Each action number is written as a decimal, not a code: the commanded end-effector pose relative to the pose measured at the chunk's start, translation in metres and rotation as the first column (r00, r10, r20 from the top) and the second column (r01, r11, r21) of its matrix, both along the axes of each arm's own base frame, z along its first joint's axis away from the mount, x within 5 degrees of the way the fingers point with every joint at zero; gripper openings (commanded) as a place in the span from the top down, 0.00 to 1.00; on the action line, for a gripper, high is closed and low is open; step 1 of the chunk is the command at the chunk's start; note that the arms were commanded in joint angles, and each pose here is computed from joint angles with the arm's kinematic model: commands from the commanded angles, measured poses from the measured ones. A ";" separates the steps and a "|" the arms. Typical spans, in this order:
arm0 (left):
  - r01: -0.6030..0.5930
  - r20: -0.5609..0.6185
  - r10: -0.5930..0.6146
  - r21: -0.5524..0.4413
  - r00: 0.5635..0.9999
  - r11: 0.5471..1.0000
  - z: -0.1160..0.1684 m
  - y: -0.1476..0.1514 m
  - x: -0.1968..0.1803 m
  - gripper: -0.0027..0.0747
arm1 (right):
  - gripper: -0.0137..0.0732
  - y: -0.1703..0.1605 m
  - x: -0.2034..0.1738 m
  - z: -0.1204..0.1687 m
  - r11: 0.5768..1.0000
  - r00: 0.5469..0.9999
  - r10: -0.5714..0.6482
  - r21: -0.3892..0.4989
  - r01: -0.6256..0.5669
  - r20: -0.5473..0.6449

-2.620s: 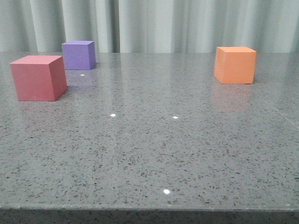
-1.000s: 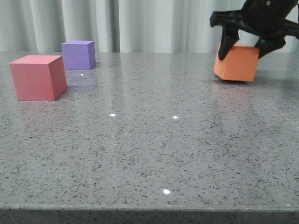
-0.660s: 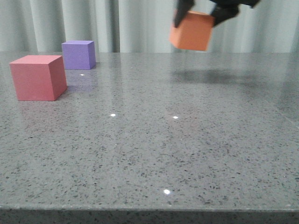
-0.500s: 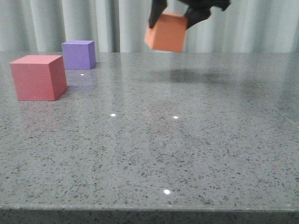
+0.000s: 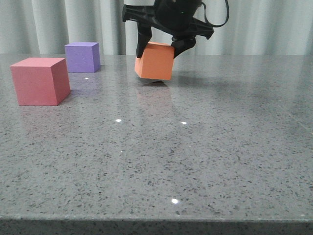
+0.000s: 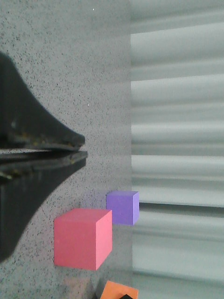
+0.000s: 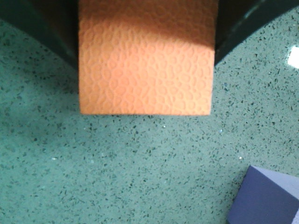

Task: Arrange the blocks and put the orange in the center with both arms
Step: 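Lift the orange cube with the right gripper and carry it toward the table center, then set the orange cube down at center, open and raise the right gripper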

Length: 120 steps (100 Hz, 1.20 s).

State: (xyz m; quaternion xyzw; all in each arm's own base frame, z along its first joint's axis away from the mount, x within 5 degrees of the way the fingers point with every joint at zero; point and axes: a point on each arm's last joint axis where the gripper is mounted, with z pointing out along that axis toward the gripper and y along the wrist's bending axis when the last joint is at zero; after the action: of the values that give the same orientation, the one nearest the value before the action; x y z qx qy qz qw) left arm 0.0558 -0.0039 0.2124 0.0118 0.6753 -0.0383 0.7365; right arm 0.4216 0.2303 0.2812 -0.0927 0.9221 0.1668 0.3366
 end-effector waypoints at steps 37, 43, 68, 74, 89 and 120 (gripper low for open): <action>0.008 0.077 -0.008 -0.004 0.997 1.000 -0.005 -0.001 -0.002 0.99 | 0.09 -0.002 -0.008 0.048 0.997 0.992 -0.008 0.084 -0.003 0.125; 0.008 0.077 -0.008 -0.004 0.997 1.000 -0.005 -0.001 -0.002 0.99 | 0.09 -0.002 -0.008 0.048 0.997 0.993 -0.007 0.083 -0.003 0.121; 0.008 0.077 -0.008 -0.004 0.997 1.000 -0.005 -0.001 -0.002 0.99 | 0.10 -0.018 -0.020 0.086 0.993 0.981 -0.030 0.115 0.008 0.193; 0.008 0.077 -0.008 -0.004 0.997 1.000 -0.005 -0.001 -0.002 0.99 | 0.10 -0.027 -0.023 0.097 0.993 0.976 -0.042 0.114 0.018 0.216; 0.008 0.077 -0.008 -0.004 0.997 1.000 -0.005 -0.001 -0.002 0.99 | 0.12 -0.056 -0.032 0.118 0.995 0.961 -0.079 0.076 0.061 0.265; 0.008 0.077 -0.008 -0.004 0.997 1.000 -0.005 -0.001 -0.002 0.99 | 0.26 -0.142 -0.076 0.114 0.974 0.939 -0.216 -0.009 0.226 0.269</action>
State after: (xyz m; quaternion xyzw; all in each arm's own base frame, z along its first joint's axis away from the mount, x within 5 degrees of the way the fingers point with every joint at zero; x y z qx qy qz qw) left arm 0.0558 -0.0039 0.2124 0.0118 0.6753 -0.0383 0.7365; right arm 0.3692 0.1161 0.3640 -0.0301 0.9074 0.1059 0.4056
